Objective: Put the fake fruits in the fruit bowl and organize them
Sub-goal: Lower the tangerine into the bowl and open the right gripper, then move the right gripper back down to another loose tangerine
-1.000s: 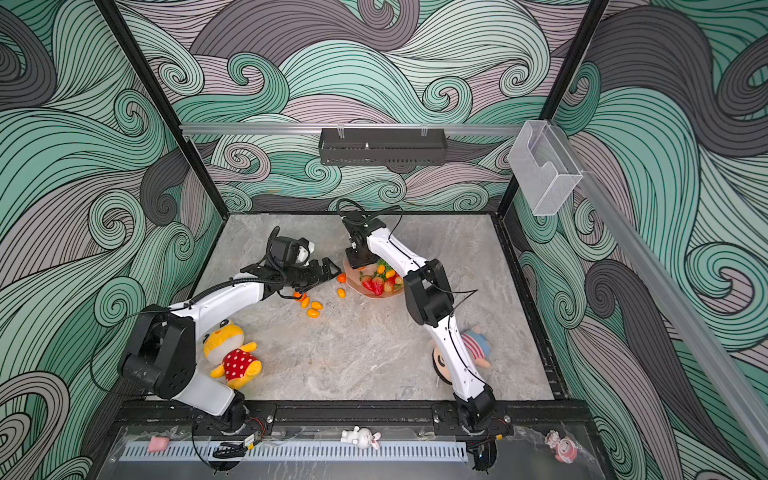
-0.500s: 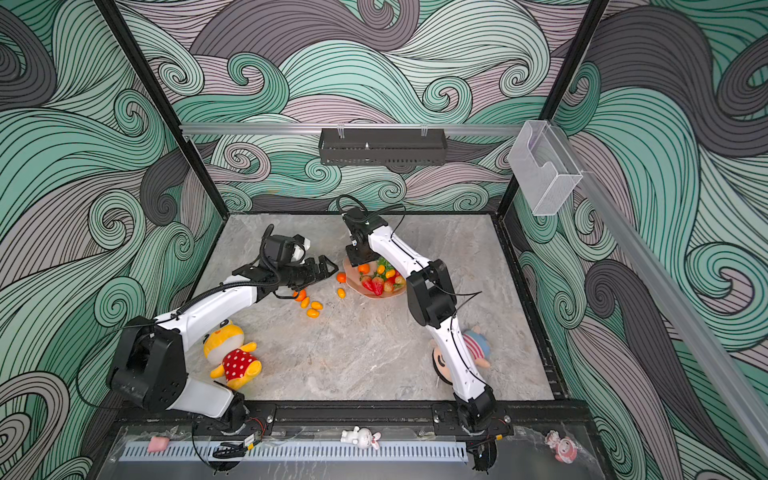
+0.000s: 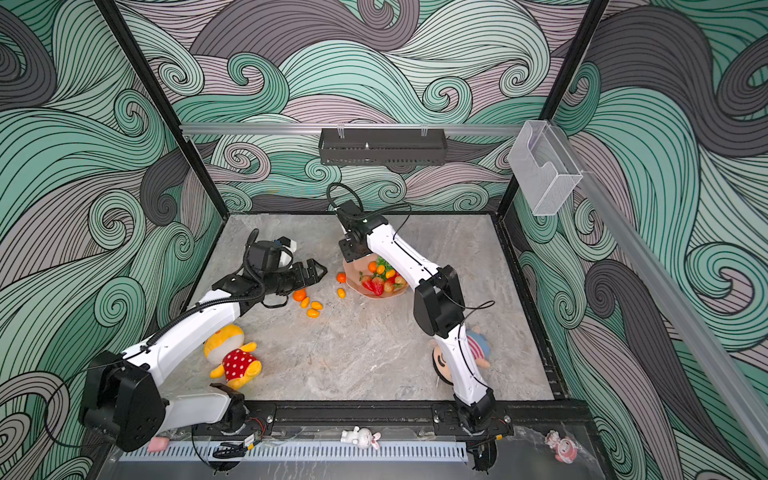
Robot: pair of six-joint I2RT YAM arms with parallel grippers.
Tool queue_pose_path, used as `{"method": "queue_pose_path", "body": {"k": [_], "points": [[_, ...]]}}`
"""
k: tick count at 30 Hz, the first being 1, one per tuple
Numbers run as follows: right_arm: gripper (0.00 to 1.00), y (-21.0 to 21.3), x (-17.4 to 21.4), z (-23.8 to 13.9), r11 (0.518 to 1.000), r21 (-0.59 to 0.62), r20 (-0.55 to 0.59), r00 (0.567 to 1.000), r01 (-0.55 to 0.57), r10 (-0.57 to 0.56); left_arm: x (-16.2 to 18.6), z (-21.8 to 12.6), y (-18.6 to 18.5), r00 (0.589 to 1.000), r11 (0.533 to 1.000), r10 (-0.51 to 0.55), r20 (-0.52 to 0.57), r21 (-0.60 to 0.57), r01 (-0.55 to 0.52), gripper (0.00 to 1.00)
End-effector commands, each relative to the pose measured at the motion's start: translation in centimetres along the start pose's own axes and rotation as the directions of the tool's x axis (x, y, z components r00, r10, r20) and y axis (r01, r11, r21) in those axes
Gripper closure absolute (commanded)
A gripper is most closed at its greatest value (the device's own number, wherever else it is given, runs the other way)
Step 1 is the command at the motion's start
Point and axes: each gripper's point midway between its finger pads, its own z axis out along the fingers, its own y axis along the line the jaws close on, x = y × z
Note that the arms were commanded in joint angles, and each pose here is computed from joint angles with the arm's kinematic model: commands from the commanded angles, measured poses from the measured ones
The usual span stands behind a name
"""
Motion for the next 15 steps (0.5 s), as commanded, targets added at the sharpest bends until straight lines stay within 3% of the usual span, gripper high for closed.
{"method": "queue_pose_path", "body": {"k": [1,8,15], "points": [[0.5,2.6,0.4,-0.5,0.996,0.004,-0.003,0.996,0.087,-0.087,-0.4,-1.1,2.1,0.998,0.997,-0.048,0.044,-0.053,0.05,0.01],[0.52,6.5,2.0,2.4,0.987,-0.015,-0.078,0.984,0.161,-0.161,-0.8,-2.4,4.5,0.989,0.99,-0.116,0.095,-0.065,0.122,0.01],[0.52,7.0,2.6,5.1,0.987,0.024,-0.127,0.98,0.159,-0.155,-0.8,-2.4,5.0,0.988,0.989,-0.126,0.093,-0.067,0.132,0.01]]}}
